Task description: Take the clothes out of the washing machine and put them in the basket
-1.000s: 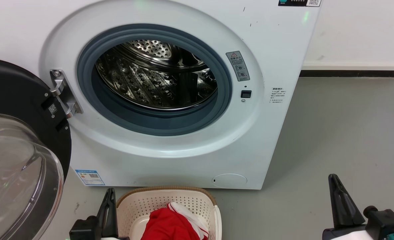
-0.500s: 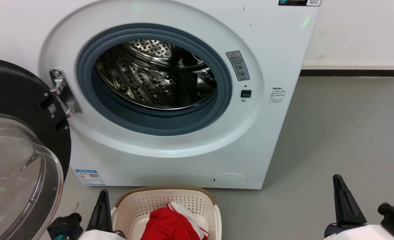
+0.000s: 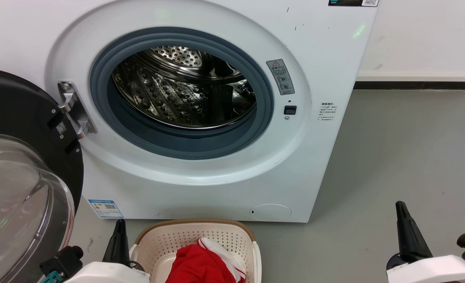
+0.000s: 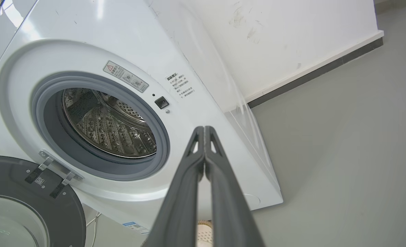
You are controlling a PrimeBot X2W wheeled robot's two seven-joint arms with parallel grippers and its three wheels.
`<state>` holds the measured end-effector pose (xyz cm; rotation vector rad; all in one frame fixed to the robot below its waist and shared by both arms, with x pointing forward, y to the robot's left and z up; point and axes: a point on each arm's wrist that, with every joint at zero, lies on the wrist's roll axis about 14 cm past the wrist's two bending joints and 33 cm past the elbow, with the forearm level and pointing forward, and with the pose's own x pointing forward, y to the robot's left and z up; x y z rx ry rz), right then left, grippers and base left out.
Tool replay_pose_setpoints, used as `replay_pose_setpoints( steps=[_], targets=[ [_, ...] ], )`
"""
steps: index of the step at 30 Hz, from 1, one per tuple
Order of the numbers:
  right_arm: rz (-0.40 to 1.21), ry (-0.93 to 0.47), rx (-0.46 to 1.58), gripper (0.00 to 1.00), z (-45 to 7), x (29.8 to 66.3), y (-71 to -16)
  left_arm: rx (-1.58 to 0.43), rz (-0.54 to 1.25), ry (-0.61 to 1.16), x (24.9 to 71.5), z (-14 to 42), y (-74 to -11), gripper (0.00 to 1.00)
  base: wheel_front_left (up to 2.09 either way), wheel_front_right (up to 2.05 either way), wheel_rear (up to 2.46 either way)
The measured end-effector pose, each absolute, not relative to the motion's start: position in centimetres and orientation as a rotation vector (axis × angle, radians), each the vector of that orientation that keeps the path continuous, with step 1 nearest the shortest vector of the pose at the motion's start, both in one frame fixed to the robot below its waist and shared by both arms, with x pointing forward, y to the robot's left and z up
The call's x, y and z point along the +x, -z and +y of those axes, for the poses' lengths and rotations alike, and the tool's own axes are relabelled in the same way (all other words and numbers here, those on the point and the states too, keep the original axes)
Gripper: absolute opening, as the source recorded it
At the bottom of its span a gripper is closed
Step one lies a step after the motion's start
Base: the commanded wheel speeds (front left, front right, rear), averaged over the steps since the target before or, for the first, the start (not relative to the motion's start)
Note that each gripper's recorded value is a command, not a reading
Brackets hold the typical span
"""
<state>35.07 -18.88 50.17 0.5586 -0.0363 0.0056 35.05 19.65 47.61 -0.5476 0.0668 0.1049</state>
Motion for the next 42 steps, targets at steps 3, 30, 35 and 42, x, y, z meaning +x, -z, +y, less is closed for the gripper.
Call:
replay_pose_setpoints(
  steps=[3,30,35,42],
  targets=[
    [-0.036,-0.003,0.604,0.00,-18.9,35.4,-50.3,-0.594,0.072,-0.112,35.1,19.8,-47.5,0.00,0.00,0.00,0.00],
    [-0.004,0.026,0.967,0.00,-19.5,36.6,-49.9,-0.965,0.077,-0.106,36.5,19.9,-47.9,0.00,0.00,0.00,0.00],
    [0.003,0.030,1.024,0.00,-19.6,36.7,-49.8,-1.022,0.074,-0.103,36.7,20.0,-48.1,0.00,0.00,0.00,0.00],
    [0.003,0.030,1.101,0.00,-19.7,37.1,-49.9,-1.101,0.072,-0.096,36.9,19.9,-48.2,0.00,0.00,0.00,0.00]
  ],
)
